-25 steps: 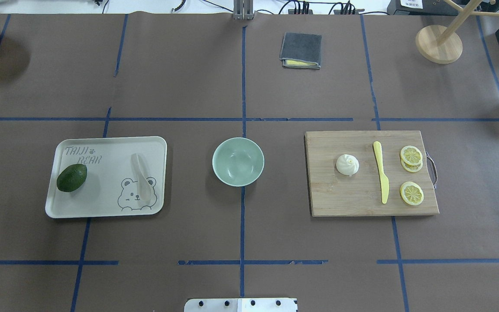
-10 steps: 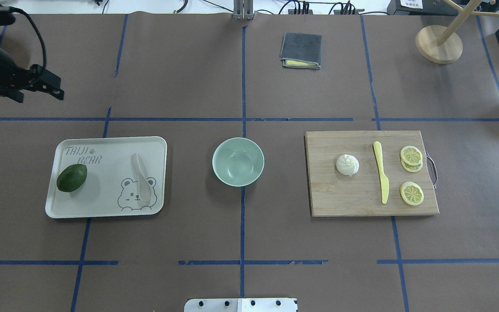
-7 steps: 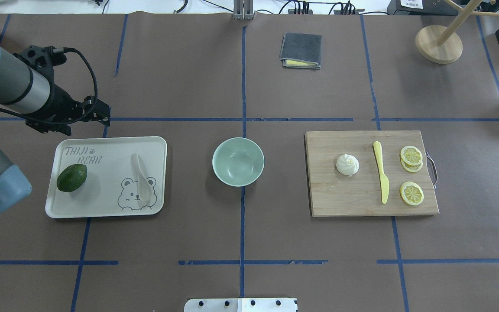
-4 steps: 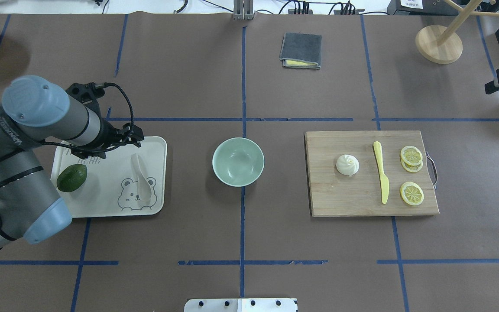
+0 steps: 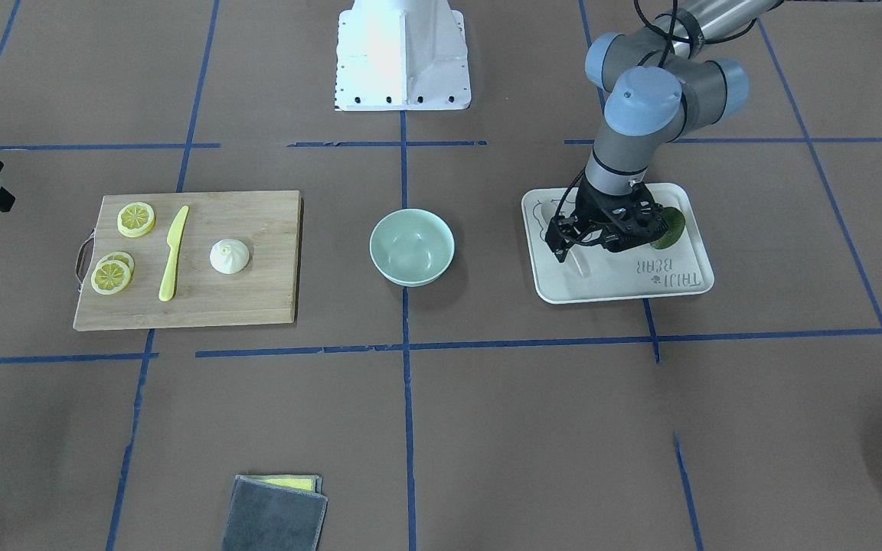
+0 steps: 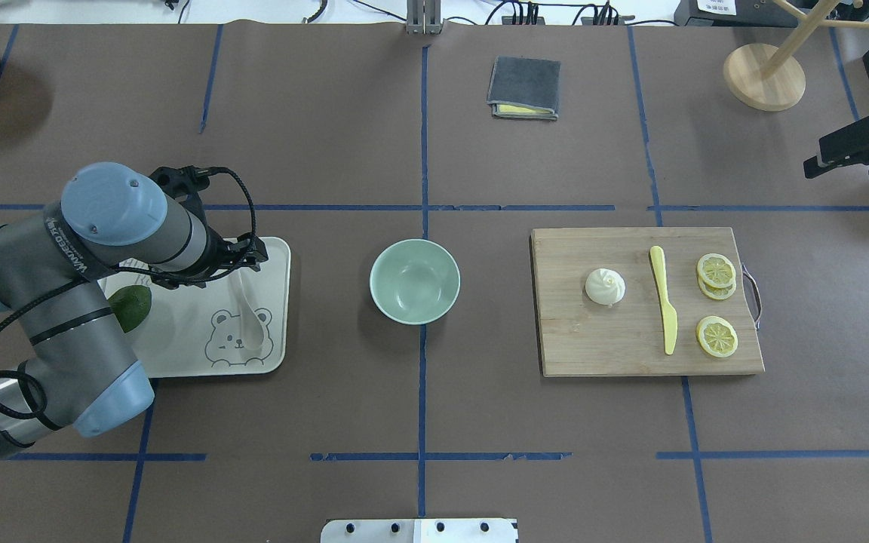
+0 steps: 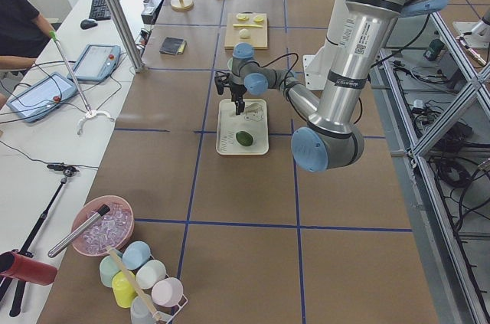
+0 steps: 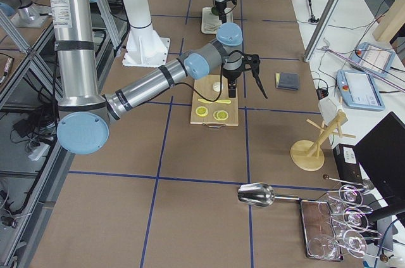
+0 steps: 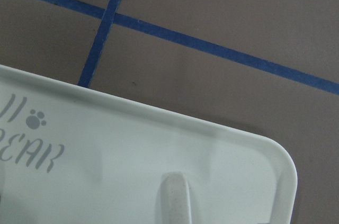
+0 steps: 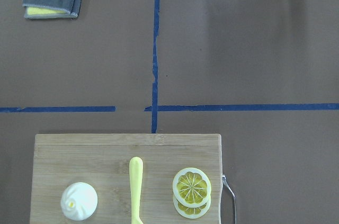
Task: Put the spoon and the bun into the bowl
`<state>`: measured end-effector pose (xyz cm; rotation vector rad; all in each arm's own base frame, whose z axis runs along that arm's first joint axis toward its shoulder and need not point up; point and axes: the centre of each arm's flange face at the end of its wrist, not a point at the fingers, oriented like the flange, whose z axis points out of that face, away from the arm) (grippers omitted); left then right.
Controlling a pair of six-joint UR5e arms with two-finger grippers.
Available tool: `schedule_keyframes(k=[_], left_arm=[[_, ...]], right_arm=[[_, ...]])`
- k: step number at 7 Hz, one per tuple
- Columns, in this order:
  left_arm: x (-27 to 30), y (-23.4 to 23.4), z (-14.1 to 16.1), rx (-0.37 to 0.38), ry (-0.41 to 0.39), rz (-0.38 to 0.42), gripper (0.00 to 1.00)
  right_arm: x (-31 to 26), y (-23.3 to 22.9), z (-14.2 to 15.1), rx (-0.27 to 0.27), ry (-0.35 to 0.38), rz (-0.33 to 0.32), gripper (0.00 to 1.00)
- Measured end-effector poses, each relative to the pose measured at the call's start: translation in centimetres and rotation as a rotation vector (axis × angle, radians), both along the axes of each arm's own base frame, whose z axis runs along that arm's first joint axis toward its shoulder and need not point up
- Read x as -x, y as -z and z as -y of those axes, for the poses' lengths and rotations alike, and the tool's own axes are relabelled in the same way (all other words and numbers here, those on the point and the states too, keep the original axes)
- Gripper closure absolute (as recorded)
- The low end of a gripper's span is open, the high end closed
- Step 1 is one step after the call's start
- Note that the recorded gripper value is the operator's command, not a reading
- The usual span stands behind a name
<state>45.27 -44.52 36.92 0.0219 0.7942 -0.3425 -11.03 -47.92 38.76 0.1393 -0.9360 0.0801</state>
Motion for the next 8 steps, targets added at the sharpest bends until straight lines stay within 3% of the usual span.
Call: schedule_keyframes(k=[2,3,5,6,8], left_arm=[[-1.8,-0.4,-1.2,0.010,-0.014,0.011,0.36],[-2.1,-0.6,-1.4,0.011,-0.017,0.013,0.51],[-2.1,-0.8,-1.5,0.013,-0.019,0.016,0.91],[-2.0,-1.0,-1.6,0.013,-0.020,0.016,1.00],[-1.7,-0.8,-1.6,0.010,-0.020,0.012,1.00]], right_arm=[[0.1,0.0,0.0,0.001,0.001,0.000,0.00],[0.2,0.1,-0.1,0.005,-0.001,0.001,0.00],[0.4,0.3,-0.1,0.012,-0.006,0.005,0.00],[0.6,0.5,-0.1,0.011,-0.006,0.006,0.00],[0.9,0.6,-0.1,0.008,-0.003,0.005,0.00]])
